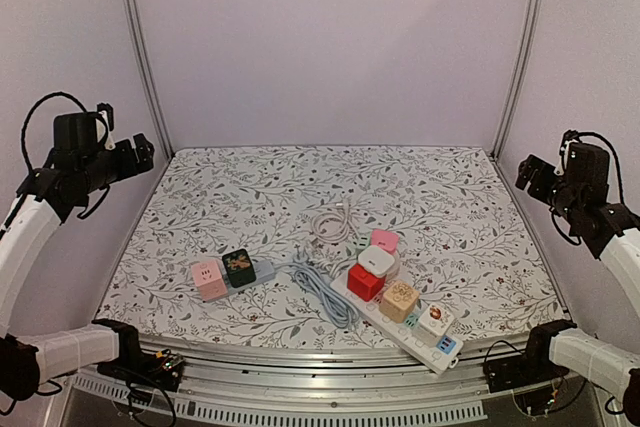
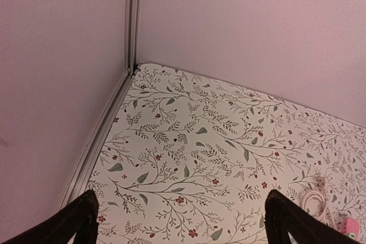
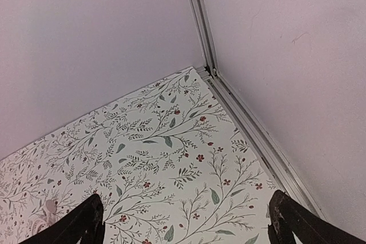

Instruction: Pull the plug off the socket

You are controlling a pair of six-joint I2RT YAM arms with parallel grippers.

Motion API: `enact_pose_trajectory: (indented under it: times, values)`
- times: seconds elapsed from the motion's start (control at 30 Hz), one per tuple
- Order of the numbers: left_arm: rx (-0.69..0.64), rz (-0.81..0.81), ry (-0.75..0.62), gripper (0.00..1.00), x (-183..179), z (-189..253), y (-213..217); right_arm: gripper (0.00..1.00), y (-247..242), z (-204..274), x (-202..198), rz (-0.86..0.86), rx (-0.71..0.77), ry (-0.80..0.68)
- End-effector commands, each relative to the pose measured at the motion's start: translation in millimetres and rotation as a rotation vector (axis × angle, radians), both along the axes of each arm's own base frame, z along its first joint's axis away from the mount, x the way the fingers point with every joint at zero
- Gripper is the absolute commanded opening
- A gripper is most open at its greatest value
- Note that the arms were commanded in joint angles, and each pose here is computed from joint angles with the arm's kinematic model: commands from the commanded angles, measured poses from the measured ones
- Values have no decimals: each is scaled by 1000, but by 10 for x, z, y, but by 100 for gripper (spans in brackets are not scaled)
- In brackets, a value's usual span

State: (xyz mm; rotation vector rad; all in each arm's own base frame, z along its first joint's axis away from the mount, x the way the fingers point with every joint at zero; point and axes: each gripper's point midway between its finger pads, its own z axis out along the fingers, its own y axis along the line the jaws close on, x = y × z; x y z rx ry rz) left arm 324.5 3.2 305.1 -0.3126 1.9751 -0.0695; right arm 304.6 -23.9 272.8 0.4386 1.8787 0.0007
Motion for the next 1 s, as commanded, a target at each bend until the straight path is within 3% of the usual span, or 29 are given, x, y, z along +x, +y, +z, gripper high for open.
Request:
enact_pose_trajectory:
  times: [0.0,0.2,0.4,0.57,0.67,0.77,0.97]
  values:
    - [3,-31,25,99,-35,-71,-51,99,-56,-2,-12,-47,32,16]
    - [-12,-44,-5,99,-47,87,-80,99,-147,-89,-23,-107,16,99]
    - [-121,-108,29,100,6,-38,-274,99,101,-59,-15,35,71,84]
    - [-131,-215,99,99,33,-277,-675,99,531,32,-28,281,142,38]
    - [-149,-280,155,99,26,-510,-951,99,758,-60,-11,363,155,121]
    - [-231,-356,204,100,0,-791,-1239,99,1048,-259,12,410,58,240]
    - [-337,-399,294,100,-83,-1251,-1493,98,2097,-749,-41,655,-62,443]
